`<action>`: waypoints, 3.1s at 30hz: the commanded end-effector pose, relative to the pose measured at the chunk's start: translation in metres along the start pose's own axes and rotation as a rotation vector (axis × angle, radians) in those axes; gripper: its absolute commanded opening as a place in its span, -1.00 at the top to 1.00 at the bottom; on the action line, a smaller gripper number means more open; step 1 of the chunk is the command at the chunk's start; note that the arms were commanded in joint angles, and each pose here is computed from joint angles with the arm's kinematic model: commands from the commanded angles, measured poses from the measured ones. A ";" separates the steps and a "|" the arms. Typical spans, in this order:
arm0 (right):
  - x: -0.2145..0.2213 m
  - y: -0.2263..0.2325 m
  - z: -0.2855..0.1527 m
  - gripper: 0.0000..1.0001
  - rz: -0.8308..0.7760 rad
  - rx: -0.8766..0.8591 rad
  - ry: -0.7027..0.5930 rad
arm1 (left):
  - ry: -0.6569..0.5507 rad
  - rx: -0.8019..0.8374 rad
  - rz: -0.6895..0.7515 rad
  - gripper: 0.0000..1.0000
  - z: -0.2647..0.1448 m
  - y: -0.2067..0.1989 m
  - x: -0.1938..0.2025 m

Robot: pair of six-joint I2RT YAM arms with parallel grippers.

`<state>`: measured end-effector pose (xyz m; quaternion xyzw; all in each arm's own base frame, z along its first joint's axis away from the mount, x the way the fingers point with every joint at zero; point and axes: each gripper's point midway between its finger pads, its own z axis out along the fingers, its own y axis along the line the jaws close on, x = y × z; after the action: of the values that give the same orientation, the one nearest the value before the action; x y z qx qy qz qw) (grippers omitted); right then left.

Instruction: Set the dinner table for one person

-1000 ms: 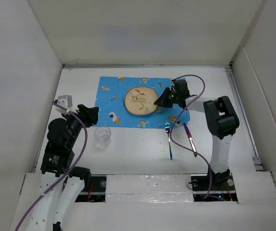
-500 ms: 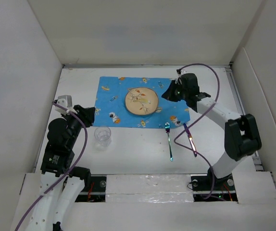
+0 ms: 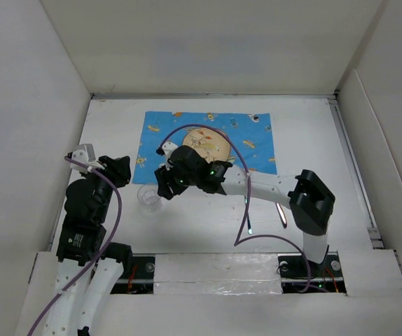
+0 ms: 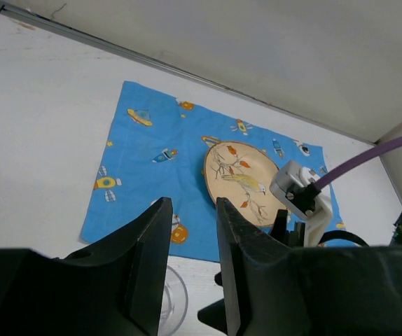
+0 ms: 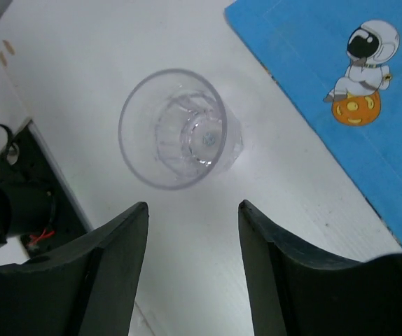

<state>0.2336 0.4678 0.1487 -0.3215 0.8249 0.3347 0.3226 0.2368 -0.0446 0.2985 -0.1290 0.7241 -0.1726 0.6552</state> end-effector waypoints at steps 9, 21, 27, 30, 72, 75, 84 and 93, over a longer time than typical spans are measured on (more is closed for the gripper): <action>-0.013 -0.027 0.040 -0.13 -0.054 0.279 0.031 | -0.040 0.024 -0.003 0.38 -0.003 -0.005 -0.011; -0.066 -0.027 0.027 1.00 0.001 0.274 -0.103 | -0.046 0.040 -0.004 0.38 -0.006 -0.008 -0.012; -0.124 -0.193 -0.075 1.00 0.190 0.491 -0.272 | -0.043 0.057 0.001 0.35 -0.006 -0.010 -0.011; -0.123 -0.258 -0.109 1.00 0.259 0.604 -0.296 | -0.044 0.056 0.002 0.33 -0.005 -0.010 -0.011; -0.076 -0.496 -0.186 0.08 0.512 0.954 -0.185 | -0.024 0.078 0.010 0.26 -0.003 -0.014 -0.007; -0.089 -0.475 -0.205 -0.12 0.506 0.935 -0.242 | -0.024 0.080 0.009 0.26 -0.003 -0.015 -0.007; -0.004 -0.366 -0.237 1.00 0.568 0.806 -0.395 | -0.046 0.146 0.006 0.31 -0.013 -0.026 -0.012; 0.116 -0.271 -0.262 1.00 0.658 0.723 -0.256 | -0.065 0.244 0.008 0.29 -0.024 -0.044 -0.017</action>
<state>0.3104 0.0642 0.1232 0.1409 0.8923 0.1103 0.4144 0.2185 -0.0662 0.3144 -0.0785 0.7060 -0.2277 0.6660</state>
